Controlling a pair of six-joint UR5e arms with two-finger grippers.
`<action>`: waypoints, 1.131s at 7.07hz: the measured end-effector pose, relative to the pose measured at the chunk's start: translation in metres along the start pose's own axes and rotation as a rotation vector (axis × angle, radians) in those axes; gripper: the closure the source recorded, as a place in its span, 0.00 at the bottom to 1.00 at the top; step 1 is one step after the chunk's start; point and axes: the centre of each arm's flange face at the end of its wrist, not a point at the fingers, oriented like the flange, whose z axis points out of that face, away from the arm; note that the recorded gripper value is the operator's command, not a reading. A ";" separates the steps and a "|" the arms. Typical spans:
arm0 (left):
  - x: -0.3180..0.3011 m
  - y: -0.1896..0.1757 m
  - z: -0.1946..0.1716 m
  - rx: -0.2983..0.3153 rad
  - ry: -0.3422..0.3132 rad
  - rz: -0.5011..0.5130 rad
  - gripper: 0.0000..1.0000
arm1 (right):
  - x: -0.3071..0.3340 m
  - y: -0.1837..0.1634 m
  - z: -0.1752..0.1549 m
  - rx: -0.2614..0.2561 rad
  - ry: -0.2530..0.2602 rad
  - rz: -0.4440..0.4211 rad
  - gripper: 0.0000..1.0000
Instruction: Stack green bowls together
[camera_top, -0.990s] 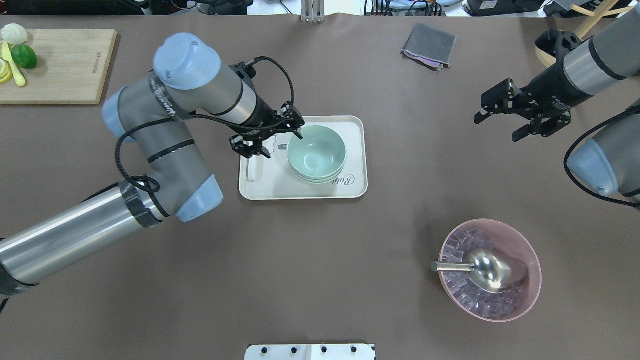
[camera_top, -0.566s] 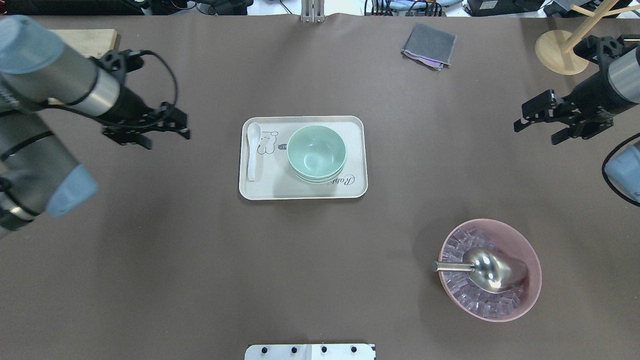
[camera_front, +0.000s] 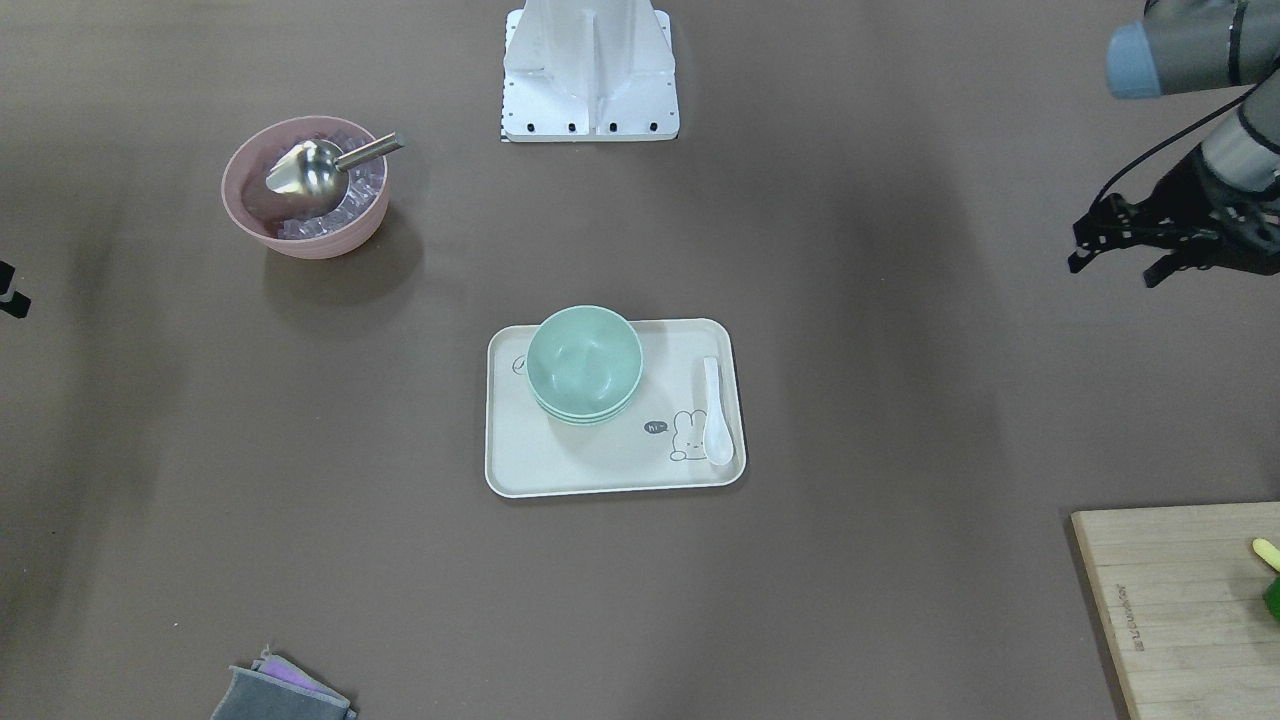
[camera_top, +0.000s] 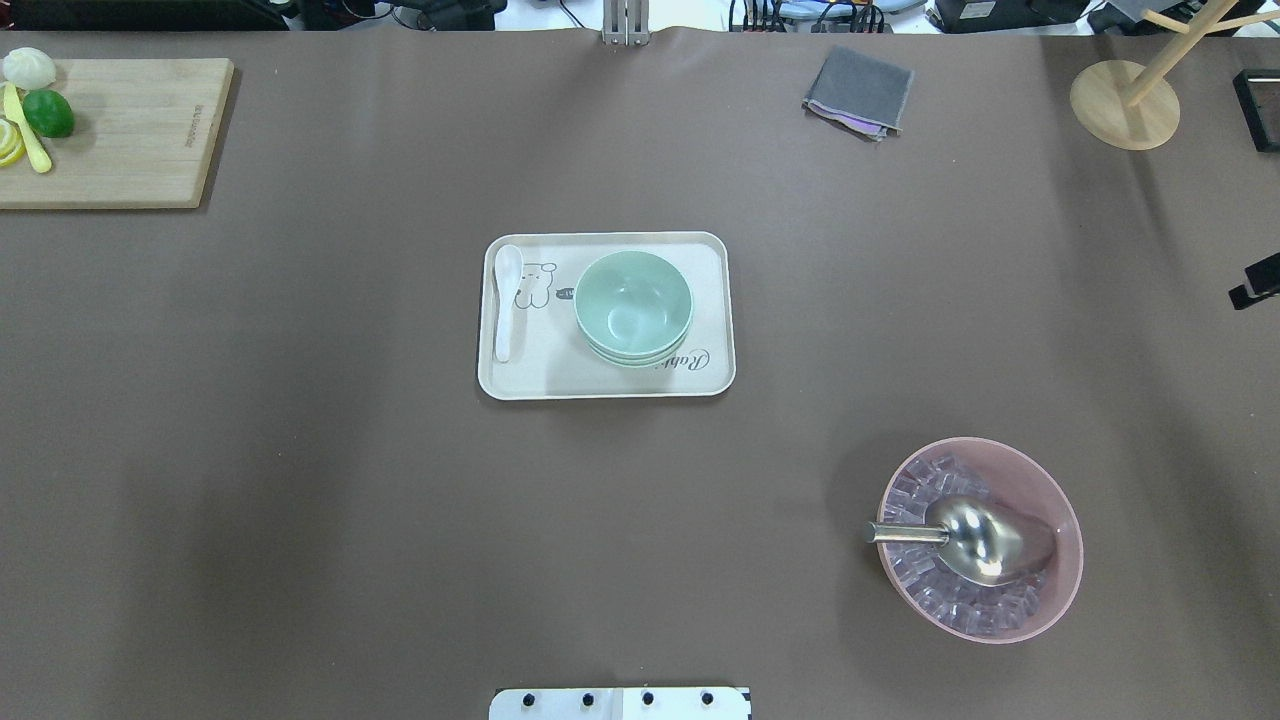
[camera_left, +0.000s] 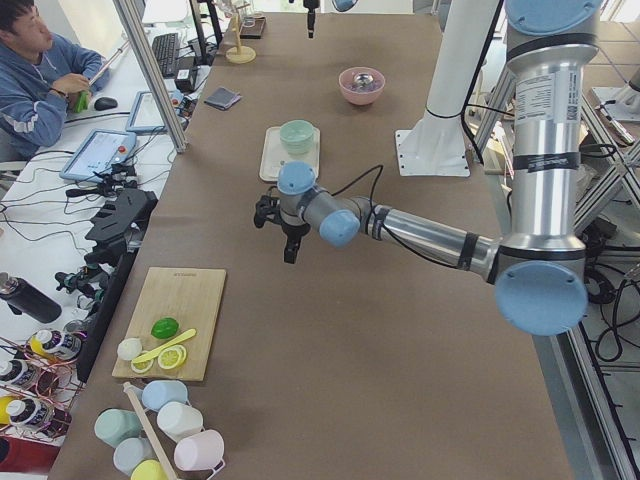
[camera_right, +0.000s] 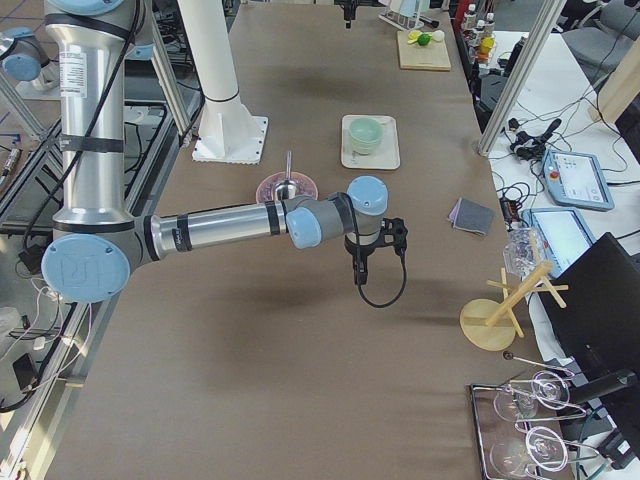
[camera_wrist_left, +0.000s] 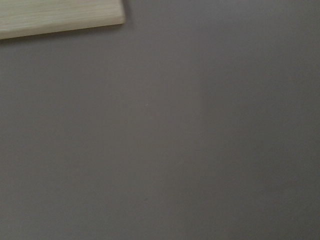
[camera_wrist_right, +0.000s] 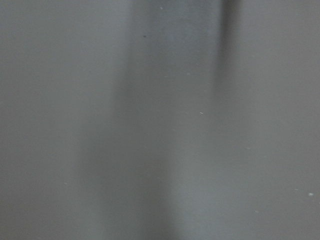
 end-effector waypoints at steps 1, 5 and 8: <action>-0.027 0.024 -0.007 -0.004 -0.019 0.018 0.02 | 0.020 0.006 -0.005 -0.016 0.026 -0.025 0.00; -0.066 0.072 -0.006 -0.040 -0.042 -0.021 0.02 | 0.044 0.022 -0.005 -0.044 0.044 -0.023 0.00; -0.077 0.084 -0.007 -0.080 0.024 -0.112 0.02 | 0.057 0.036 0.001 -0.065 0.035 -0.059 0.00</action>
